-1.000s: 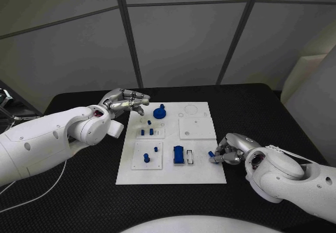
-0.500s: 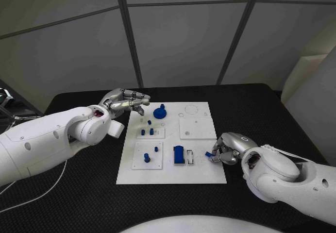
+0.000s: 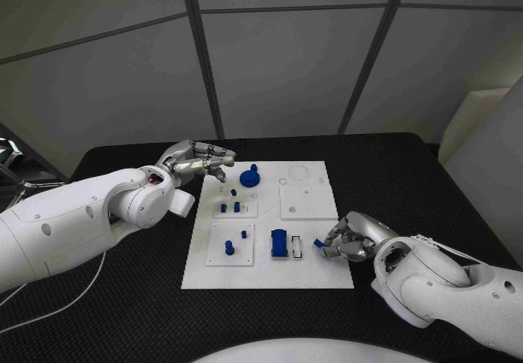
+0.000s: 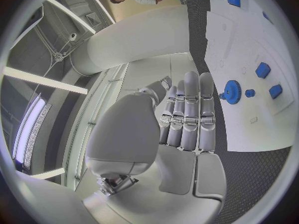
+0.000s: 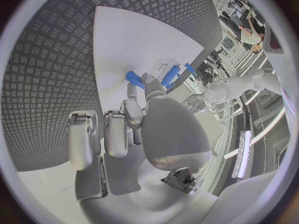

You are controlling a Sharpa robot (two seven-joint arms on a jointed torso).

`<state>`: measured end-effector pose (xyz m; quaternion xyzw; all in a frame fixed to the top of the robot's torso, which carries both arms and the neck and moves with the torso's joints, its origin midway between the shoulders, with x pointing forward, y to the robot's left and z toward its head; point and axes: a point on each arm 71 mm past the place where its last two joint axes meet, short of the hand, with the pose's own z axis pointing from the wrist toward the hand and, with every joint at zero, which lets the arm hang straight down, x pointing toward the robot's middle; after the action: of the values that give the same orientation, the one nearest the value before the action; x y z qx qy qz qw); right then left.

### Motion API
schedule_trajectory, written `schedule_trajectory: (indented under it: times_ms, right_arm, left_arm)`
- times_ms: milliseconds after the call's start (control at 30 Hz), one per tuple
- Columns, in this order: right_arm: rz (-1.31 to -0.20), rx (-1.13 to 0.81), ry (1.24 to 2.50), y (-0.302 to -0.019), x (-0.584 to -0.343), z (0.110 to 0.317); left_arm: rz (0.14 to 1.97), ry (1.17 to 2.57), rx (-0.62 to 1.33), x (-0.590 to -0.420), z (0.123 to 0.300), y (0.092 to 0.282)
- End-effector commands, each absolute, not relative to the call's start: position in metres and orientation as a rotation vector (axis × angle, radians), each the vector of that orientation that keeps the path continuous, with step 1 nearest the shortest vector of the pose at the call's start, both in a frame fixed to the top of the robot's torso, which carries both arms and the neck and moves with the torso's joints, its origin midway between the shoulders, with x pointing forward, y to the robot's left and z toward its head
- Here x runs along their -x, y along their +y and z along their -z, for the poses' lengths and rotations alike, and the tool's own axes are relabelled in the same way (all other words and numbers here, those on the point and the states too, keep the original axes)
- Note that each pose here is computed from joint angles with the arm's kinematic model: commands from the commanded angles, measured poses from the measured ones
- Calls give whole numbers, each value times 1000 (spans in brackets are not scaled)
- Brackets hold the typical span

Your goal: Assemble the parts on the task board

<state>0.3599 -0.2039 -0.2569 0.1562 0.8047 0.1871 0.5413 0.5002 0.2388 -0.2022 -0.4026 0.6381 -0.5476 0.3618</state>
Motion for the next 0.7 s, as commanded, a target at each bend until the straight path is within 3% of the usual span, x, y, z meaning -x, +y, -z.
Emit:
schedule_trajectory:
  times_ms: [33, 300, 700]
  right_arm:
    - [-528, -486, 1883, -200, -360, 255]
    - [-555, -512, 1956, -186, -364, 264]
    - [-587, -524, 1962, -171, -368, 268]
  left_arm:
    - [1428, 1642, 1032, -500, 201, 237]
    - [1430, 1644, 1031, -500, 201, 236]
    - [1433, 1646, 1030, -500, 201, 235]
